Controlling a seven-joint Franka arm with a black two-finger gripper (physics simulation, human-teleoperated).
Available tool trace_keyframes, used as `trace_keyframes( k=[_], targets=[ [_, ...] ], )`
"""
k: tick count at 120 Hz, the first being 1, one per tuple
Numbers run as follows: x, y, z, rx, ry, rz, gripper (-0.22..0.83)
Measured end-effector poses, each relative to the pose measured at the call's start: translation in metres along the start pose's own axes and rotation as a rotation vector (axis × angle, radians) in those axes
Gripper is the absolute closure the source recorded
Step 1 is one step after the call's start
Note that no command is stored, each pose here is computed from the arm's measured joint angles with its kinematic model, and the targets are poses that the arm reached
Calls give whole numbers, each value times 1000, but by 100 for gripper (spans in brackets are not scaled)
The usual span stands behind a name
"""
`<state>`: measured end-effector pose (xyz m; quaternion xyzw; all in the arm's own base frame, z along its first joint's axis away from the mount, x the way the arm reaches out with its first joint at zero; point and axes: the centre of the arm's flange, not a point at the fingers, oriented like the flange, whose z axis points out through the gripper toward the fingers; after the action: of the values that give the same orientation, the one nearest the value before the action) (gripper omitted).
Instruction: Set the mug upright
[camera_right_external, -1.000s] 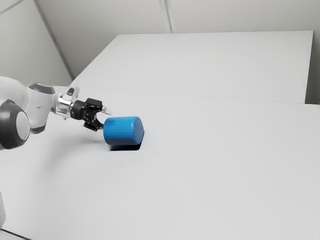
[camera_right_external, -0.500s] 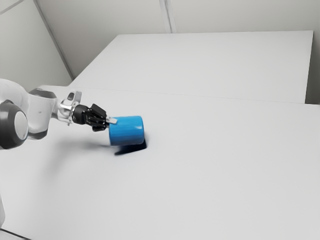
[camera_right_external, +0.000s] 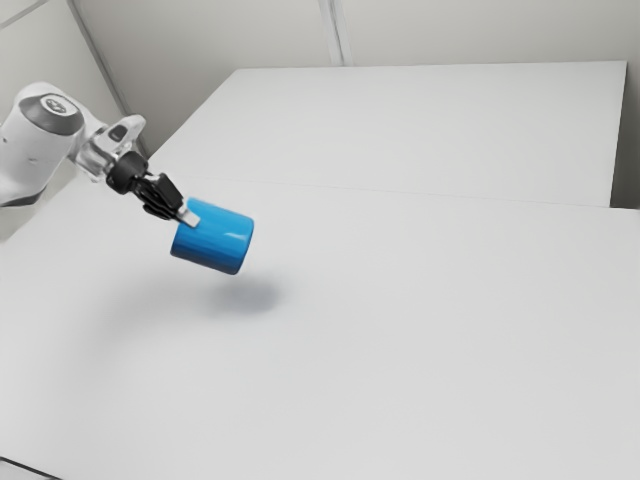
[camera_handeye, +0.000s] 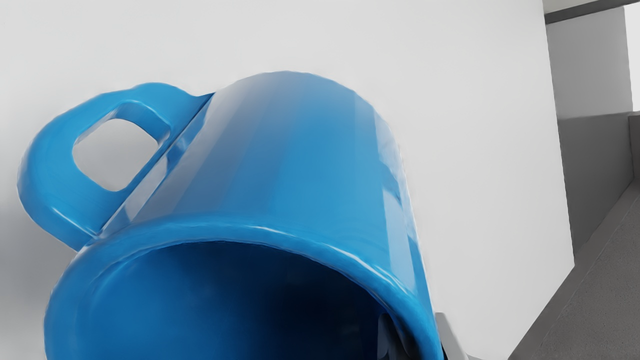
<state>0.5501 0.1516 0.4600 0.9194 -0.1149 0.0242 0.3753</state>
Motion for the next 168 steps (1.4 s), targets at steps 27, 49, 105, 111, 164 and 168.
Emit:
trace_keyframes(
  k=[27, 49, 105, 111, 164, 168],
  targets=[
    [33, 66, 28, 488, -311, 146, 73],
    [46, 70, 58, 707, -404, 177, 76],
    [30, 25, 139, 783, -425, 98, 68],
    [31, 25, 140, 783, -415, 89, 57],
    [65, 91, 59, 742, -169, 33, 7],
    [71, 101, 41, 738, -136, 28, 6]
  ],
)
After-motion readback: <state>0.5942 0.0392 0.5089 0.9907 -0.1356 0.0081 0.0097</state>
